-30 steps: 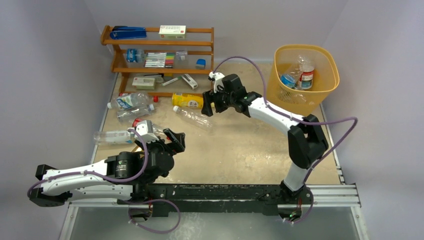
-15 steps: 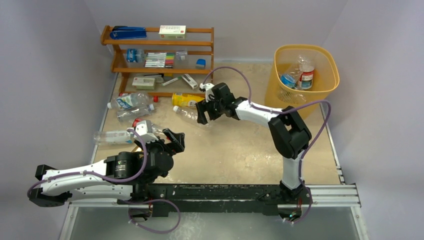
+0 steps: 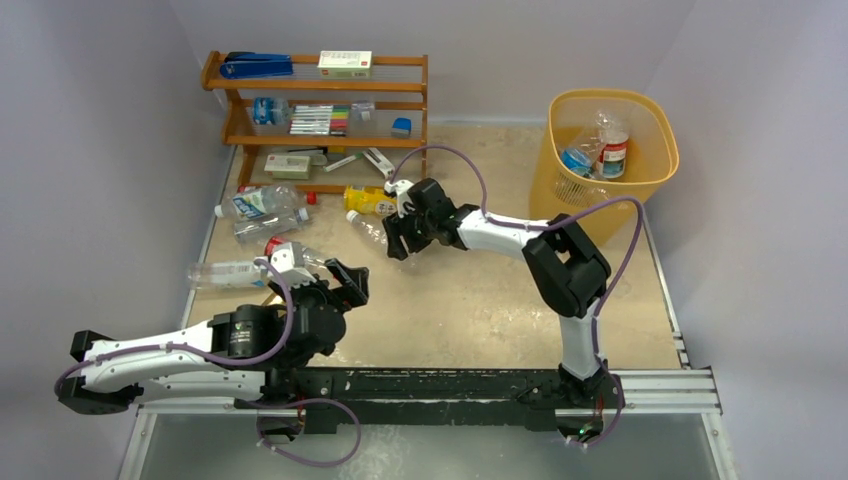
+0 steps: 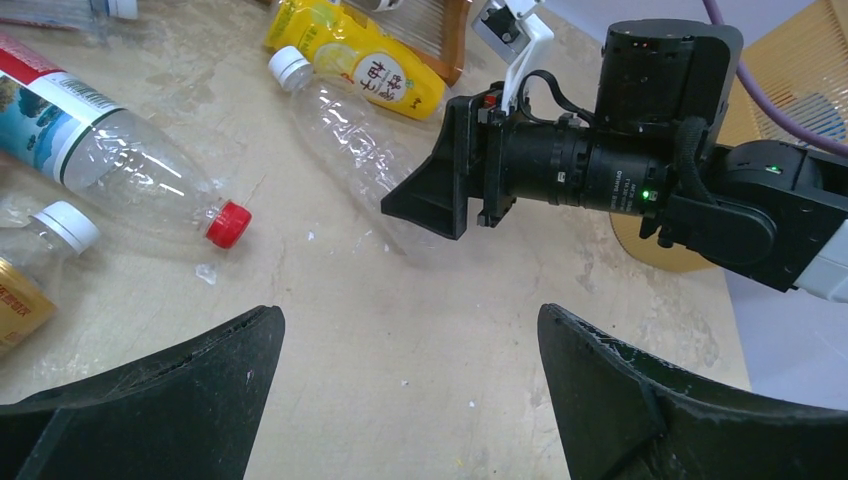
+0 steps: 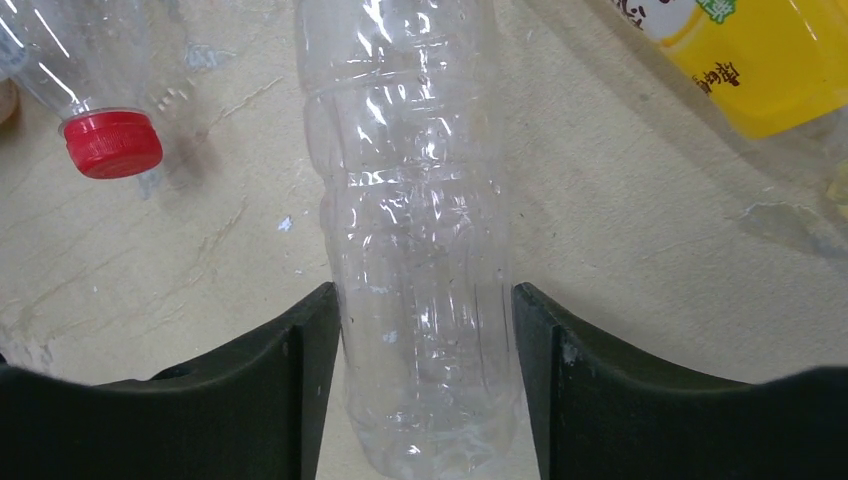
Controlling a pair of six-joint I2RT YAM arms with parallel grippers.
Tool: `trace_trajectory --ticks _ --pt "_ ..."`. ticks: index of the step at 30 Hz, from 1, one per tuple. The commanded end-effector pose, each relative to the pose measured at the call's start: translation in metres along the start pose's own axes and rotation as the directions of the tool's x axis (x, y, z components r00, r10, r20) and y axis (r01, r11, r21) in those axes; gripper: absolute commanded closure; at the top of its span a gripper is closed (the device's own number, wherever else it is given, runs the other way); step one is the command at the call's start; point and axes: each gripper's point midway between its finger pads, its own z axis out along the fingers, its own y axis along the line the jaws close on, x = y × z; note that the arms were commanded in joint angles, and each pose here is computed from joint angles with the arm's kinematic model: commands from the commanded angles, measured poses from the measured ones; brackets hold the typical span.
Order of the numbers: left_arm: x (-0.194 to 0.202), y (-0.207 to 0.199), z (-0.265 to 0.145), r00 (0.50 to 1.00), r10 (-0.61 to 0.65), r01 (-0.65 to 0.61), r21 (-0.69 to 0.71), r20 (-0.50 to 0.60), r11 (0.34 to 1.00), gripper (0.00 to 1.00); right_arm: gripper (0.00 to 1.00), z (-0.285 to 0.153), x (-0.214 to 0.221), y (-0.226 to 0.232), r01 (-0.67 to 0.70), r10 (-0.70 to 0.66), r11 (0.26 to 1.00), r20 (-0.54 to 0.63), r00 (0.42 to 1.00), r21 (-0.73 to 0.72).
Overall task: Put the plastic bottles in the bin
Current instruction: Pick up the plastic bottle at the center of the board.
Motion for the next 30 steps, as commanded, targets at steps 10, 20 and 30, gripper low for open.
trace_trajectory --ticks 10,20,30 --pt "0.001 0.001 0.000 1.000 -0.021 0.021 0.009 0.008 1.000 0.02 0.59 -0.038 -0.016 0.005 0.033 -0.036 0.998 0.056 0.998 0.050" --pt "0.003 0.002 0.001 1.000 -0.020 0.019 0.010 0.007 1.000 0.02 0.59 -0.102 -0.041 0.012 0.021 -0.035 0.994 0.134 0.990 0.103" --pt "0.006 0.003 0.001 1.000 -0.022 0.022 0.012 0.000 1.000 0.02 0.59 -0.202 -0.087 -0.025 -0.079 0.017 0.980 0.313 0.949 0.185"
